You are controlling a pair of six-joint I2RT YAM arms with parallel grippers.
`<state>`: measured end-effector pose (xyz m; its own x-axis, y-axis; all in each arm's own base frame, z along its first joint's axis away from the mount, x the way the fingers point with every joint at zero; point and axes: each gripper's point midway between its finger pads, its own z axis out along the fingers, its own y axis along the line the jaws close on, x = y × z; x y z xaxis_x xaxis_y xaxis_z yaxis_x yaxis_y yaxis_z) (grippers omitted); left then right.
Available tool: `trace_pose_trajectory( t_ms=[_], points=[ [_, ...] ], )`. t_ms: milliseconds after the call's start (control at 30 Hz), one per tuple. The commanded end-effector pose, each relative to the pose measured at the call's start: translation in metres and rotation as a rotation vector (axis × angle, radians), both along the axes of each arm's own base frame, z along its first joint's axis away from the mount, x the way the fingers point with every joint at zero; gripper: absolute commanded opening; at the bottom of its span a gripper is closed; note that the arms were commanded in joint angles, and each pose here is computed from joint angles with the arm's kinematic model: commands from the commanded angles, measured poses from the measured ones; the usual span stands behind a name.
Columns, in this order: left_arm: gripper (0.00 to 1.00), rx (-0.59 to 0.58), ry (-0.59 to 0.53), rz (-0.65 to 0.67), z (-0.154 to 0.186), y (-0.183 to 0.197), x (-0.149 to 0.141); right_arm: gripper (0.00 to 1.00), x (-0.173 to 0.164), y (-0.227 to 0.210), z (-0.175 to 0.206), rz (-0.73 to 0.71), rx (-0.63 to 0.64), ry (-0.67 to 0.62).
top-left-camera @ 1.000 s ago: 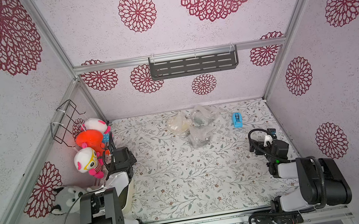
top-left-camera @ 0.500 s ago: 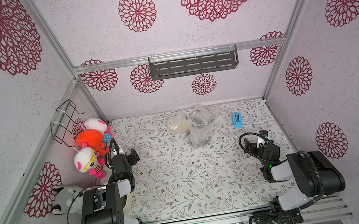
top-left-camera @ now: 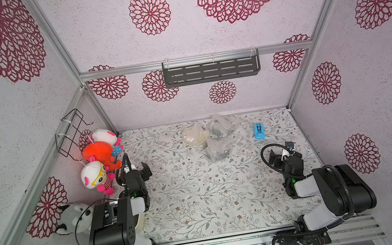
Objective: Wrap dinner plates in bubble wrap
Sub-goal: Reset both arms
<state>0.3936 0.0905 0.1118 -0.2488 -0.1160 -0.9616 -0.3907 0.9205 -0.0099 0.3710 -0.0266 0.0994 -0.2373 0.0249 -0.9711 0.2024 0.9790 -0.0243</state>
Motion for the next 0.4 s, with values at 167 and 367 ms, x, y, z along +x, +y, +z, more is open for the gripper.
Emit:
trace_pose_trajectory(
  t_ms=[167, 367],
  points=[
    [0.98, 0.018, -0.027, -0.040, 0.0093, -0.0036, 0.0060, 0.99, 0.0082, -0.0018, 0.0105, 0.003, -0.002, -0.030],
    [0.98, 0.017, -0.026, -0.041, 0.0089, -0.0041, 0.0060, 0.99, 0.0059, -0.0017, 0.0132, 0.002, -0.010, -0.043]
  ],
)
